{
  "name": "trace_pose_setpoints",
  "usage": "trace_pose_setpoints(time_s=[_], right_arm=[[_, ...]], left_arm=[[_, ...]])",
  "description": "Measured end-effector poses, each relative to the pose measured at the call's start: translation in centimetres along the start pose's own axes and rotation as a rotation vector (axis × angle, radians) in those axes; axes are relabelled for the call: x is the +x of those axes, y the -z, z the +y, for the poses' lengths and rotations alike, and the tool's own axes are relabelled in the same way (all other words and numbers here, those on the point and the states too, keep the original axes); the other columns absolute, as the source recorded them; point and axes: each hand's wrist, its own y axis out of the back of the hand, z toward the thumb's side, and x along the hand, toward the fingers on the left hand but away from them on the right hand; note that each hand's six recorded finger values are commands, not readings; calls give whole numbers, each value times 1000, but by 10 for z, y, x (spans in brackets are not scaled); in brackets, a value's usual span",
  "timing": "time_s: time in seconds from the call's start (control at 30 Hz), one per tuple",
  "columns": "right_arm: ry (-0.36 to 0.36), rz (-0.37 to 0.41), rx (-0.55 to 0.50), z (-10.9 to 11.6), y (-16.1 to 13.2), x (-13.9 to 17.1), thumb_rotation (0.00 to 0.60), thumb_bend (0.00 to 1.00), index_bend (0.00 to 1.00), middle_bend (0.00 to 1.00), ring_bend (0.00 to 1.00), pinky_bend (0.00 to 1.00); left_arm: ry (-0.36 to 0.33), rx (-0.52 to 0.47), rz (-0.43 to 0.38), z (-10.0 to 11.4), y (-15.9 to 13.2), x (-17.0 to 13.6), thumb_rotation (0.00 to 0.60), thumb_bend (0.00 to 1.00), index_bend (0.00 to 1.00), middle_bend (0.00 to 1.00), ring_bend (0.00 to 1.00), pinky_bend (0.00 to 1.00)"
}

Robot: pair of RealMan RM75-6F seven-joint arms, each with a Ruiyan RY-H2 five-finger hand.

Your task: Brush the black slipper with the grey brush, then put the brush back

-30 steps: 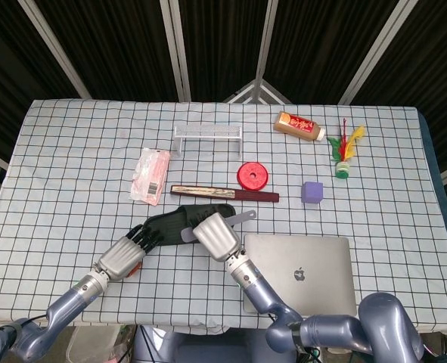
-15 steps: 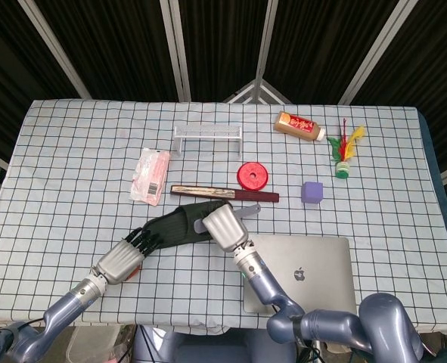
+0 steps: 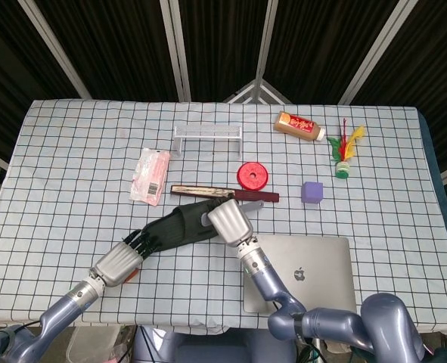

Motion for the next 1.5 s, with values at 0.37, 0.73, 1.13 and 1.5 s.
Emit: trace_pose_setpoints(time_s=[0.37, 0.73, 1.13, 1.5], right_arm=[[-2, -84, 108, 1, 56, 17, 600, 809, 735, 688, 504, 492], [-110, -194, 196, -35, 133, 62, 600, 810, 734, 688, 504, 491], [-281, -155, 296, -88, 151, 101, 600, 810, 735, 688, 504, 492], [-366, -116, 317, -105, 144, 115, 600, 810, 719, 688, 504, 492]], left_arm=[[-77, -21, 10, 15, 13, -24, 600, 609, 0, 29, 34, 0], [-118, -39, 60, 19, 35, -50, 600, 608, 0, 26, 34, 0], [-109, -41, 72, 15, 39, -56, 600, 599, 0, 26, 34, 0], [-106, -42, 78, 15, 41, -54, 600, 592, 0, 24, 34, 0]])
